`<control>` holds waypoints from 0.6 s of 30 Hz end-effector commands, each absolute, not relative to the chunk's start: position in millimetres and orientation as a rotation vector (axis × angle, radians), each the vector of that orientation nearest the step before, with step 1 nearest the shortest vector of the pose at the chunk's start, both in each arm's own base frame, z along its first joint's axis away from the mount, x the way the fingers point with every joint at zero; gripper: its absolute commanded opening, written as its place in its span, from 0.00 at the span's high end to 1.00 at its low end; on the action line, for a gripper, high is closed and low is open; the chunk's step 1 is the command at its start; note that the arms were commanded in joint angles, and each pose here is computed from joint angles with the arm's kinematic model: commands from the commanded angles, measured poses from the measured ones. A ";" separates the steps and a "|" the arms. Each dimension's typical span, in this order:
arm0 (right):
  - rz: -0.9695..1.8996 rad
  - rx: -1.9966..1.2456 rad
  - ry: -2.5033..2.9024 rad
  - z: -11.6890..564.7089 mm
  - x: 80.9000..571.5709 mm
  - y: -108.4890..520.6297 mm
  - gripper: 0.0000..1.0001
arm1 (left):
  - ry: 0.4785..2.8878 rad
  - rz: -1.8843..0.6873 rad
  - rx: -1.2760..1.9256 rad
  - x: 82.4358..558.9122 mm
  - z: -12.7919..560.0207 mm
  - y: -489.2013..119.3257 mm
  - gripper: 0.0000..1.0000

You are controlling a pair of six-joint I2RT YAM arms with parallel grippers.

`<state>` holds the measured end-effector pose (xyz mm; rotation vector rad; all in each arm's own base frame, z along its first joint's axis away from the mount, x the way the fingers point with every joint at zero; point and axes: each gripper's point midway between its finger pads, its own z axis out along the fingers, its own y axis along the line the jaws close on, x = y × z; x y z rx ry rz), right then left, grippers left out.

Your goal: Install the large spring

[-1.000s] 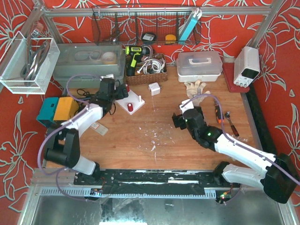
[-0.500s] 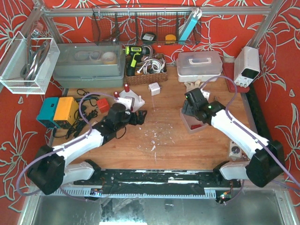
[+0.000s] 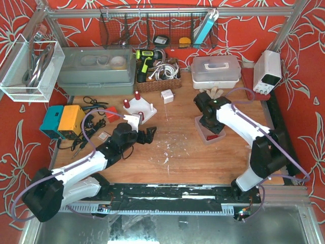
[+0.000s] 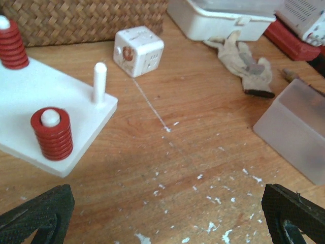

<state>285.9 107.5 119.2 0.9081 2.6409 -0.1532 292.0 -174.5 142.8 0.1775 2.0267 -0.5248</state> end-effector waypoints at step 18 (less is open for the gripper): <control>-0.293 1.329 2.797 60.7 284.6 109.6 0.58 | 1.907 -0.566 0.207 288.6 175.1 -185.2 0.00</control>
